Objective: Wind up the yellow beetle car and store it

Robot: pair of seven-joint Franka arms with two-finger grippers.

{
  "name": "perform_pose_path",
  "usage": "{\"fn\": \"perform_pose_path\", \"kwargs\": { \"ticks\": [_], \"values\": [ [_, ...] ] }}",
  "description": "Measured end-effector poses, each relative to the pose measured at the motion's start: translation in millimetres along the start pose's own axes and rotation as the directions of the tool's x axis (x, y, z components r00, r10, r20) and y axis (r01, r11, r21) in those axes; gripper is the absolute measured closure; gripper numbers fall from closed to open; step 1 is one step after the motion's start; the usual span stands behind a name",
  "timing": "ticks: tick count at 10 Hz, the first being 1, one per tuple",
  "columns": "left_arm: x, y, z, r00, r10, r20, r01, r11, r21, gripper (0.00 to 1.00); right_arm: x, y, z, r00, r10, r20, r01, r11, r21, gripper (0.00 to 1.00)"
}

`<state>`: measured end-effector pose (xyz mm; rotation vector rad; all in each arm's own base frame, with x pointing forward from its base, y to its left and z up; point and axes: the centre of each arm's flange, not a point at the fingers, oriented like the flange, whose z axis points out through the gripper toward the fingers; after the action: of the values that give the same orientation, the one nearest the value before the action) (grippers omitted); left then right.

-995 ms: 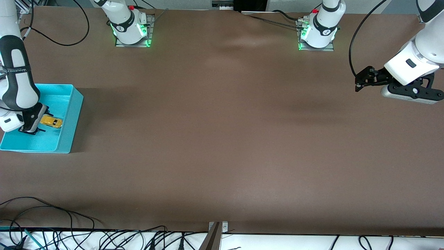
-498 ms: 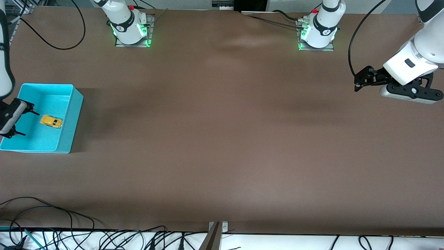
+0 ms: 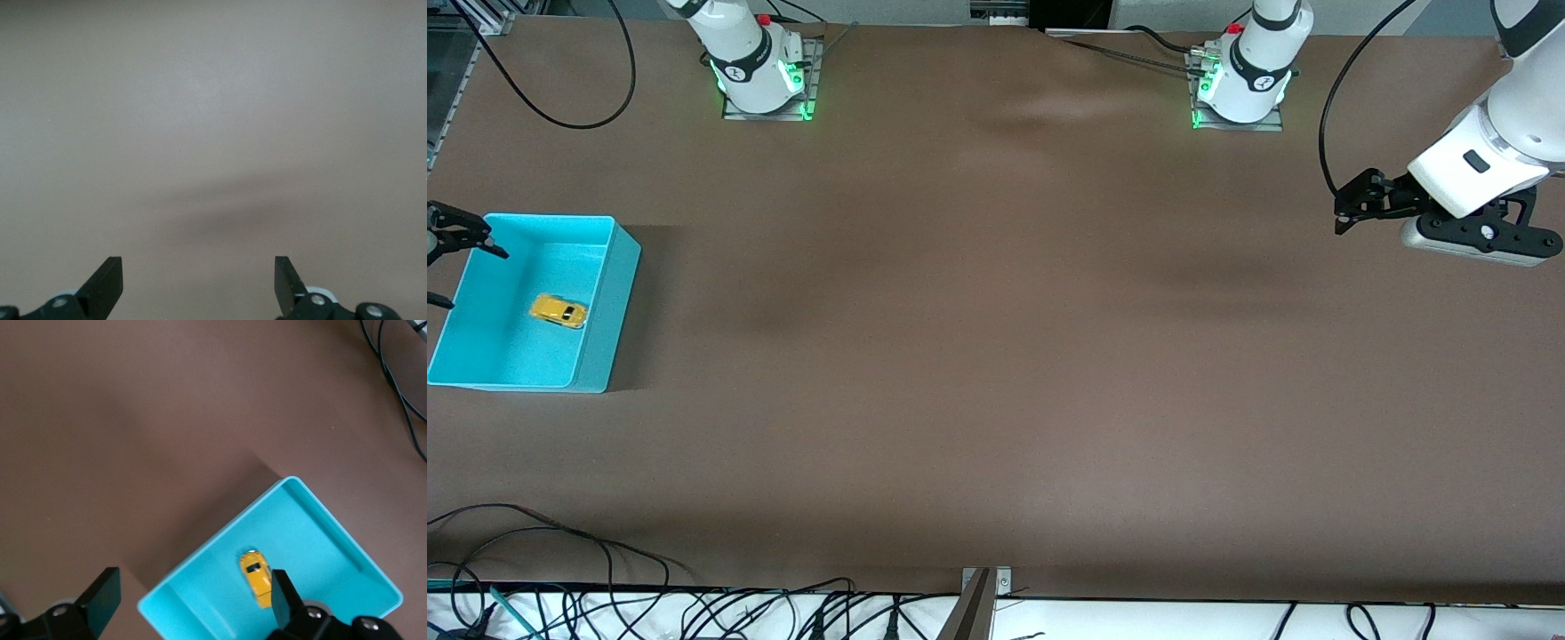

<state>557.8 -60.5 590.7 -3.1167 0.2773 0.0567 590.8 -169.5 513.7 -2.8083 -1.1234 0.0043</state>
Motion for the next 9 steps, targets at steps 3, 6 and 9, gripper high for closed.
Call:
{"fn": "perform_pose_path", "kwargs": {
  "ticks": [3, 6, 9],
  "values": [
    [0.0, 0.1, 0.0, 1.000, 0.000, 0.000, 0.000, 1.000, 0.000, 0.00, 25.9, -26.6, -30.3, 0.983, 0.181, 0.028, -0.182, 0.983, 0.036, 0.00],
    [0.0, 0.2, 0.0, 1.000, 0.000, 0.000, 0.000, 1.000, 0.000, 0.00, 37.7, -46.8, -44.7, 0.945, 0.323, 0.052, -0.325, 0.944, 0.052, 0.00],
    [0.0, 0.3, 0.0, 1.000, 0.000, 0.000, 0.000, 1.000, 0.000, 0.00, 49.2, -72.1, -57.5, 0.893, 0.440, 0.097, -0.443, 0.897, 0.006, 0.00]
  ]
}}
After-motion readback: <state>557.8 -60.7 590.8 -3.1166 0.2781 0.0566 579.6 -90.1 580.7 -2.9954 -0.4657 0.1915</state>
